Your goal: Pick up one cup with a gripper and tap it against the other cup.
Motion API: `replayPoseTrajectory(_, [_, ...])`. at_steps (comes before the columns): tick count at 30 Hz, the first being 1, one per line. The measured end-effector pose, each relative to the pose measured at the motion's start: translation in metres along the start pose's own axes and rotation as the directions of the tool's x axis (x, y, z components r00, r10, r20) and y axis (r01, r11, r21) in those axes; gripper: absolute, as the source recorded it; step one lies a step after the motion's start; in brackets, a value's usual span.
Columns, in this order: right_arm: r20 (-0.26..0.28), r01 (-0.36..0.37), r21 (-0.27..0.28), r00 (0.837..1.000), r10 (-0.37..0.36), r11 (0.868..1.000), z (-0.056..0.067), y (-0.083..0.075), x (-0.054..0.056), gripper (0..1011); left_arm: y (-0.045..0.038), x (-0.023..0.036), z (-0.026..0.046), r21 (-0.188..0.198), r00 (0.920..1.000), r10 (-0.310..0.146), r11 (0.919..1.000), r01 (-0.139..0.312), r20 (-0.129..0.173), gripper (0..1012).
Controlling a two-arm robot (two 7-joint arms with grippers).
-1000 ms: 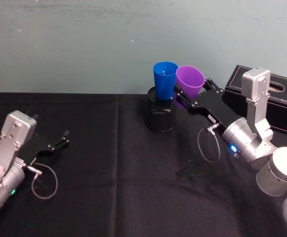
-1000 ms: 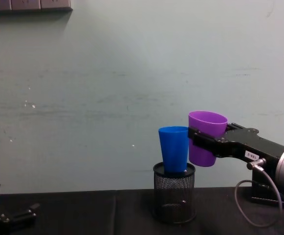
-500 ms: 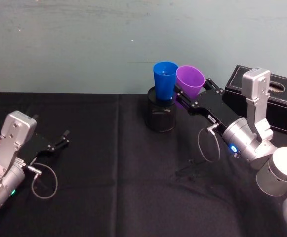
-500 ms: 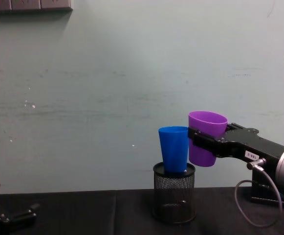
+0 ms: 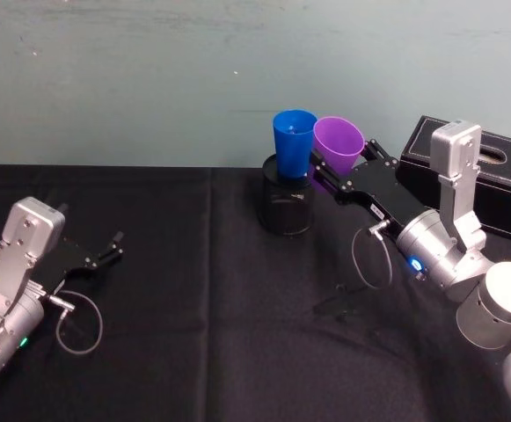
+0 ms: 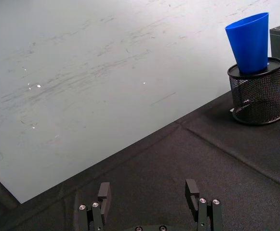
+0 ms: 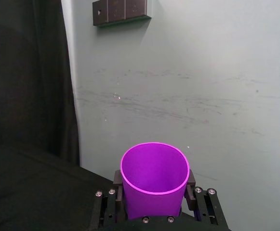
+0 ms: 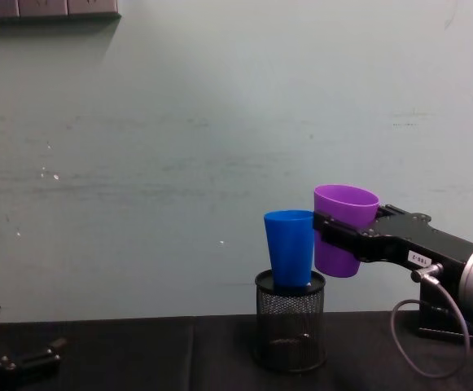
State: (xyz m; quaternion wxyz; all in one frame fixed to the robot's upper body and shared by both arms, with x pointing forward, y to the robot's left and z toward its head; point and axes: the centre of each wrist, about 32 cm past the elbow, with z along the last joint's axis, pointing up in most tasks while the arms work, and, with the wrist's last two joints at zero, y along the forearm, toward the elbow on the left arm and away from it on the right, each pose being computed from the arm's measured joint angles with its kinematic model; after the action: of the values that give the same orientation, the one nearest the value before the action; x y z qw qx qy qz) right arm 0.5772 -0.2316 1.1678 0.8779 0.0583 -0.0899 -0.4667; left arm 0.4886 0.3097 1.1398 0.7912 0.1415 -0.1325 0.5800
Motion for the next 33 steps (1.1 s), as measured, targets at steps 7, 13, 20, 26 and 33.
replayPoseTrajectory(7, [0.0, 0.0, 0.0, 1.0, 0.0, 1.0, 0.0, 0.0, 0.0, 726, 0.0, 0.0, 0.0, 0.0, 1.0, 0.0, 1.0, 0.0, 0.0, 1011])
replayPoseTrajectory(13, [0.0, 0.0, 0.0, 1.0, 0.0, 1.0, 0.0, 0.0, 0.0, 726, 0.0, 0.0, 0.0, 0.0, 1.0, 0.0, 1.0, 0.0, 0.0, 1011])
replayPoseTrajectory(20, [0.0, 0.0, 0.0, 1.0, 0.0, 1.0, 0.0, 0.0, 0.0, 726, 0.0, 0.0, 0.0, 0.0, 1.0, 0.0, 1.0, 0.0, 0.0, 1011])
replayPoseTrajectory(26, [0.0, 0.0, 0.0, 1.0, 0.0, 1.0, 0.0, 0.0, 0.0, 726, 0.0, 0.0, 0.0, 0.0, 1.0, 0.0, 1.0, 0.0, 0.0, 1012])
replayPoseTrajectory(33, [0.0, 0.0, 0.0, 1.0, 0.0, 1.0, 0.0, 0.0, 0.0, 726, 0.0, 0.0, 0.0, 0.0, 1.0, 0.0, 1.0, 0.0, 0.0, 1011])
